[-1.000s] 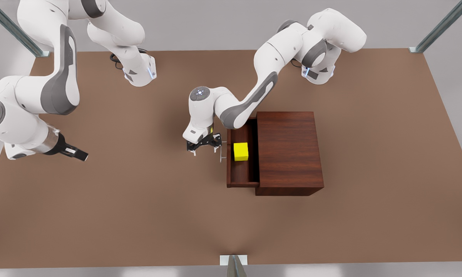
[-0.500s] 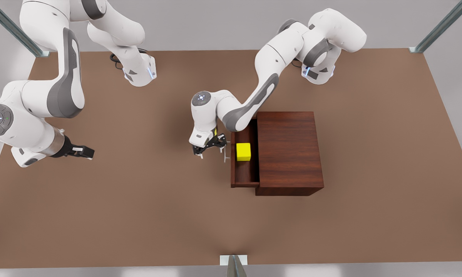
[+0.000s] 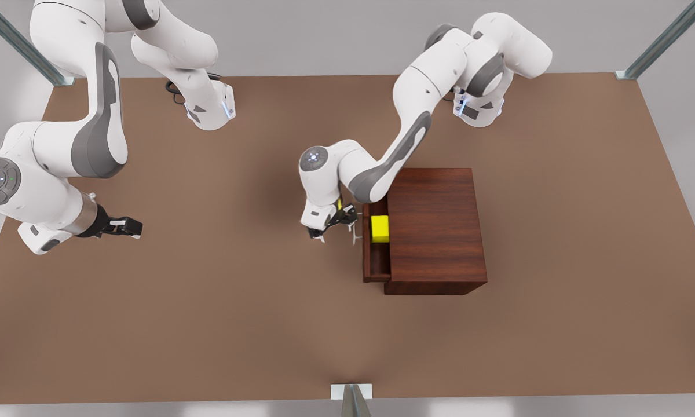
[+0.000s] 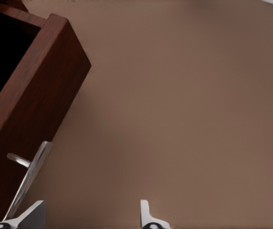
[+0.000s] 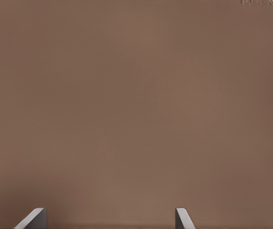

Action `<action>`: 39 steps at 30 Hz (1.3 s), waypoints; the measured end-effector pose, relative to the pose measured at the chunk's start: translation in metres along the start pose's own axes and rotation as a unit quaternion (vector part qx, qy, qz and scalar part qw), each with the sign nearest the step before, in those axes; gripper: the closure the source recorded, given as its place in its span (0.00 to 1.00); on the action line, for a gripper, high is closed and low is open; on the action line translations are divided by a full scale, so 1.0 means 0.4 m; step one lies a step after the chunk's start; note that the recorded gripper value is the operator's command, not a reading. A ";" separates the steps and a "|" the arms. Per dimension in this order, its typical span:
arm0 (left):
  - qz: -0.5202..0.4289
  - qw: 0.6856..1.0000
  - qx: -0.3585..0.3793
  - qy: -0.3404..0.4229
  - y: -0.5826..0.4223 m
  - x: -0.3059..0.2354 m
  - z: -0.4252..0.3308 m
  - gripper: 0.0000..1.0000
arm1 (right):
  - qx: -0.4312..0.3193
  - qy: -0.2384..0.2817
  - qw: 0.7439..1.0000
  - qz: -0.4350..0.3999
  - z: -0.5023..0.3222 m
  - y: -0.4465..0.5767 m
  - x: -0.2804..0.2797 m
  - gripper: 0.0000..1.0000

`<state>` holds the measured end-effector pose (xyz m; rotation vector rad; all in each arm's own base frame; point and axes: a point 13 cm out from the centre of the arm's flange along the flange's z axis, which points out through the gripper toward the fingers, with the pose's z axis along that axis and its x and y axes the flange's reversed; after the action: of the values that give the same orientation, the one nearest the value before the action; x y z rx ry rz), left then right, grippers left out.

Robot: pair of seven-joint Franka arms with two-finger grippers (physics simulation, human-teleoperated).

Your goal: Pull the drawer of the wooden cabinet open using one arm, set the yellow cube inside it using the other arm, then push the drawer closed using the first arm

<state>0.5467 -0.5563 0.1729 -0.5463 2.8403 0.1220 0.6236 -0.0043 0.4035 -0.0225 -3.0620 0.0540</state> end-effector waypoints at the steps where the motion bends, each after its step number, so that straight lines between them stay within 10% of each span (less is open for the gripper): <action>1: 0.000 1.000 -0.002 0.001 0.006 -0.003 -0.001 0.00 | 0.000 0.000 1.000 -0.002 0.000 0.000 0.000 0.00; 28: 0.014 0.999 -0.033 0.026 0.158 -0.109 0.019 0.00 | 0.000 -0.001 1.000 -0.028 -0.002 -0.001 0.000 0.00; 32: -0.024 0.999 0.008 0.030 0.183 -0.208 -0.236 0.00 | 0.000 -0.001 1.000 -0.030 -0.002 -0.001 0.000 0.00; 39: -0.212 0.964 -0.016 0.156 1.094 -0.662 -0.428 0.00 | 0.001 -0.001 0.999 -0.032 -0.002 -0.001 0.000 0.00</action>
<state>0.5826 -0.0790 0.4214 -1.2658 2.9357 0.0006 0.6239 -0.0047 0.4044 0.0749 -3.0619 0.0519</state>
